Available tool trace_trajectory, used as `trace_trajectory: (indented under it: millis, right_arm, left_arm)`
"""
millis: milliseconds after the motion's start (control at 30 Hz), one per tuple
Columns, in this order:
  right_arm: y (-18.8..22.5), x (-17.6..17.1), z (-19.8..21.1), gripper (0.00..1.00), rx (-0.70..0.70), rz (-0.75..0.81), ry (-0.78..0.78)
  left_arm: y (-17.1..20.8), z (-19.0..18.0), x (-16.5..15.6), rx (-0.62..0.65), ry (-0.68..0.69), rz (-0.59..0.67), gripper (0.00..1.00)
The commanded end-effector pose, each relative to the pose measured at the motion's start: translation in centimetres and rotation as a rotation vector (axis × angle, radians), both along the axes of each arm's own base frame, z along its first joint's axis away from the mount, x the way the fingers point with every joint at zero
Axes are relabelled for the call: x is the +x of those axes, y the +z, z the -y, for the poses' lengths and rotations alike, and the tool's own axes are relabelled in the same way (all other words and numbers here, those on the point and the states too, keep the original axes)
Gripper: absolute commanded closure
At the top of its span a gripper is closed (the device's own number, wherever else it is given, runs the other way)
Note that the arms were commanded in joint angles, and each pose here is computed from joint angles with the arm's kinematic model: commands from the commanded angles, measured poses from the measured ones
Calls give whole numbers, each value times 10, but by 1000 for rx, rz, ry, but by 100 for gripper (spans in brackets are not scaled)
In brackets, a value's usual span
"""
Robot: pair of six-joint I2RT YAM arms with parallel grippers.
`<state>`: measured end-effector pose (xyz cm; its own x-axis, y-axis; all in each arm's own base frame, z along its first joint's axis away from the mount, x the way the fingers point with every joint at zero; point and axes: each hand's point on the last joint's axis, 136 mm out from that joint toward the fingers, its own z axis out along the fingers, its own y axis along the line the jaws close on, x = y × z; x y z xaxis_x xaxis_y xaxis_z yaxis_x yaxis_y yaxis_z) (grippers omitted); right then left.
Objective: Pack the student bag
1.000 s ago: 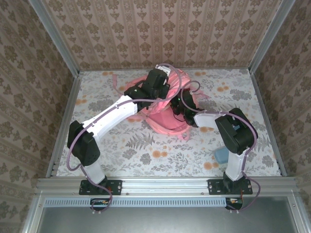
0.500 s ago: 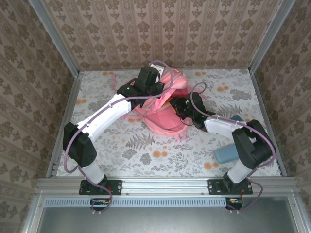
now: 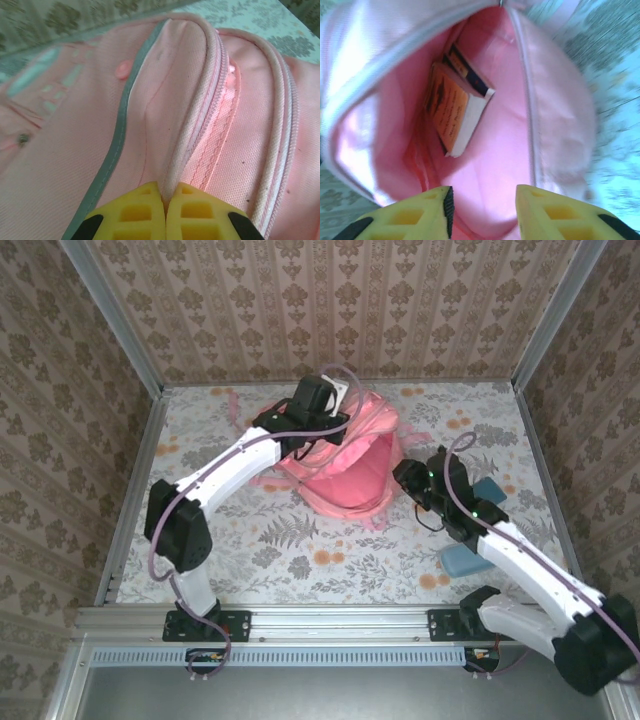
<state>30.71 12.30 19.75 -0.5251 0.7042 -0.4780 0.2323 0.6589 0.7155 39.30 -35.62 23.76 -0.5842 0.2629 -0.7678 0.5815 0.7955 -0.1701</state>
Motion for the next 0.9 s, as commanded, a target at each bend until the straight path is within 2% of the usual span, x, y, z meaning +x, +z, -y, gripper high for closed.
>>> trace_trajectory:
  millis: [0,67,167,233,333,433,600,733,867]
  right_arm:
    - [-20,-31,49,57,-272,-65,-73]
    - [-13,-36,56,54,-296,-45,-83]
    - [-3,-36,54,49,-315,-29,-51]
    - [-1,-32,45,46,-330,-43,2]
    - [0,-25,25,44,-359,-76,100]
    - [2,-19,4,43,-410,-89,175]
    - [-1,-13,-50,40,-440,-83,299]
    - [-20,-11,-106,39,-472,-123,387]
    - [-47,-11,-152,40,-562,-185,425]
  left_arm:
    - [27,36,10,-163,-53,-13,93]
    - [20,45,12,-178,-60,-64,84]
    - [18,50,14,-203,-44,-114,61]
    - [20,42,17,-224,-2,-131,48]
    - [16,14,24,-263,102,-173,38]
    - [3,-24,24,-322,206,-235,32]
    - [-32,-95,15,-358,386,-322,31]
    - [-66,-155,3,-345,539,-372,30]
    - [-95,-206,-15,-307,680,-406,25]
